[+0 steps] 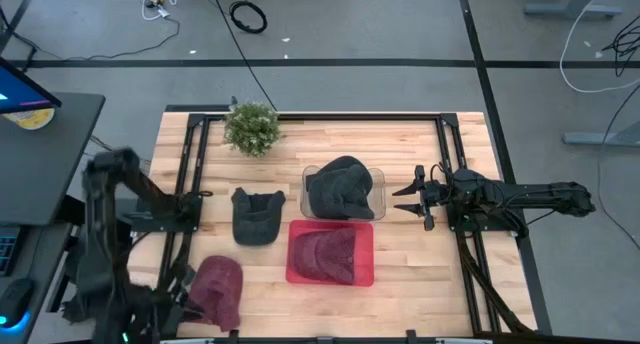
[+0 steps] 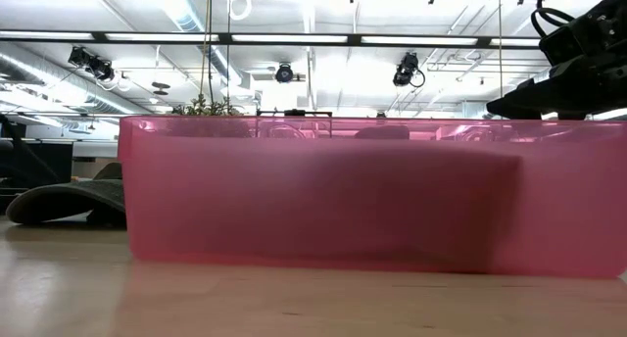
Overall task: Pick & Place hat
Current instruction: Put the red cap into the pink bin
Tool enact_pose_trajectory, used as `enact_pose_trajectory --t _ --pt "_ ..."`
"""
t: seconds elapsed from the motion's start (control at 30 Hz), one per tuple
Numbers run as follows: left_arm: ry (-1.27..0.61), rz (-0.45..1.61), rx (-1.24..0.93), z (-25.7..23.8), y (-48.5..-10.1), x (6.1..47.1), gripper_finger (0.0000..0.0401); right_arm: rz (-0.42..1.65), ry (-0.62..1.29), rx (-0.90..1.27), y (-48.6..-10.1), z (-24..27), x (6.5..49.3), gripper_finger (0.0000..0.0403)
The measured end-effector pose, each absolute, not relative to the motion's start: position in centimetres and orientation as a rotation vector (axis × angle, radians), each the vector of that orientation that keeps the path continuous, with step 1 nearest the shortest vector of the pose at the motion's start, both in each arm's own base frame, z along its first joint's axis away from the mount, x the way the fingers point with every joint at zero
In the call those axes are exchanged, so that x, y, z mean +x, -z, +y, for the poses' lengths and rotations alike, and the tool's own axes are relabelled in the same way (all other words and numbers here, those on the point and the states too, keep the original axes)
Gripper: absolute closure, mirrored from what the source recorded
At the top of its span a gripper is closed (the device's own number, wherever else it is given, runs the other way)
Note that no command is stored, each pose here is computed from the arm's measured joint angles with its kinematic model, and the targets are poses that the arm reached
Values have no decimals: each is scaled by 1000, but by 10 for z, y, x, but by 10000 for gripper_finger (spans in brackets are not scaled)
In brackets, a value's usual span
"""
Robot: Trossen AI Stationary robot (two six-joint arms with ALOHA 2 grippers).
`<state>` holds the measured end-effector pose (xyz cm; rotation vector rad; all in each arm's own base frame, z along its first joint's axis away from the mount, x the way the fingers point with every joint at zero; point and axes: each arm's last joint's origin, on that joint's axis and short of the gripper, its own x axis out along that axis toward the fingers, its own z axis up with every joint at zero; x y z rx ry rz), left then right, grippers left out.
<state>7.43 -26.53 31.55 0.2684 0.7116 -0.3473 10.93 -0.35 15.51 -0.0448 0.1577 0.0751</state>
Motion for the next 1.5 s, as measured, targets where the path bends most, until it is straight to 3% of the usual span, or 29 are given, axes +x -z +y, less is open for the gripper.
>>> enact_pose_trajectory --t 0.27,0.47,0.73,1.07,1.3,1.5 --pt "77 997 434 -304 -284 87 346 158 -75 -45 -155 -3 109 238" --pt "33 1175 314 -305 -278 102 346 150 -74 -46 -156 -4 109 237" --pt "-36 1165 112 -306 -279 115 346 149 -74 -46 -156 -4 109 238" --pt "-56 1104 87 -308 -279 117 346 149 -74 -46 -156 -4 109 237" --pt "-144 1058 117 -319 -256 123 346 149 -74 -46 -156 -4 109 237" --pt "-111 1224 319 -327 -224 129 346 149 -75 -46 -156 -3 109 237"
